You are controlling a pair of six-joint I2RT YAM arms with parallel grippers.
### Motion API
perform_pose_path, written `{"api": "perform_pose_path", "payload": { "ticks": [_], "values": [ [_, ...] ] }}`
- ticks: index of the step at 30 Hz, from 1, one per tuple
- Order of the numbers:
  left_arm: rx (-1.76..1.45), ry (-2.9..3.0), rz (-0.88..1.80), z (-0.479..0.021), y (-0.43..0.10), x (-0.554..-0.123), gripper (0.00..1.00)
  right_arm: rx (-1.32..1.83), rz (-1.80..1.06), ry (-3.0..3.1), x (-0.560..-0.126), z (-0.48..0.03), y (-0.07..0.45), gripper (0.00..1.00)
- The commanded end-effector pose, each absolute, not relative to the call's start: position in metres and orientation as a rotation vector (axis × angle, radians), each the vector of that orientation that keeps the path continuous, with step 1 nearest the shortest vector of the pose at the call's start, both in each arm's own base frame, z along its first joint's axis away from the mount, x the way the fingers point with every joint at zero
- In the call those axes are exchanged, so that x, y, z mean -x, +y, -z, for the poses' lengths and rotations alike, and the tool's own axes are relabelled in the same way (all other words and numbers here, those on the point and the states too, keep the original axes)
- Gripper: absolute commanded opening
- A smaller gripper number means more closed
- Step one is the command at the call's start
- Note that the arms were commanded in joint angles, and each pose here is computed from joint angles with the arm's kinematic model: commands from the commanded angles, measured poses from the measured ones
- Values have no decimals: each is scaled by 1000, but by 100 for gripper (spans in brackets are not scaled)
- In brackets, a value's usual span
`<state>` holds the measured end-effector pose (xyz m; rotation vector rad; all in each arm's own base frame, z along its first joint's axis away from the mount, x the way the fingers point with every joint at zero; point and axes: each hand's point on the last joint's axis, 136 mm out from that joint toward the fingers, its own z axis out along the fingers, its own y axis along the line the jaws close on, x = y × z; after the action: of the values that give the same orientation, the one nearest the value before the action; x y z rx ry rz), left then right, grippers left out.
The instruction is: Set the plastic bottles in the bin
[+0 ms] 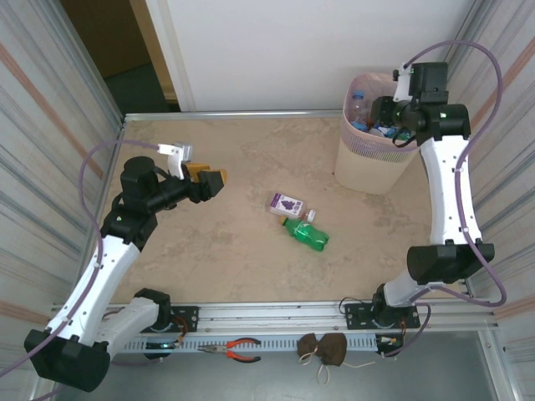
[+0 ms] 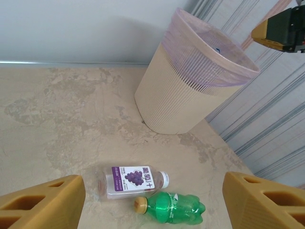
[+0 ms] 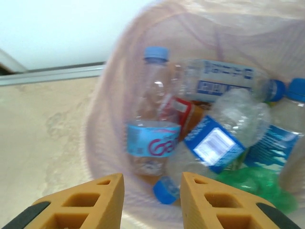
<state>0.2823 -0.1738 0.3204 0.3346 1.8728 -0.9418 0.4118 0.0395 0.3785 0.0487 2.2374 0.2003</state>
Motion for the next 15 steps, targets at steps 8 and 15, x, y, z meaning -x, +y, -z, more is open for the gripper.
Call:
{"api": "perform_pose_path", "payload": {
  "ticks": [8, 15],
  "values": [
    [-275, 1956, 947, -306, -170, -285, 76, 267, -282, 2295, -374, -350, 135, 37],
    [-262, 2007, 936, -297, -167, -282, 76, 517, -285, 2380, -351, -296, 199, 42]
  ]
}}
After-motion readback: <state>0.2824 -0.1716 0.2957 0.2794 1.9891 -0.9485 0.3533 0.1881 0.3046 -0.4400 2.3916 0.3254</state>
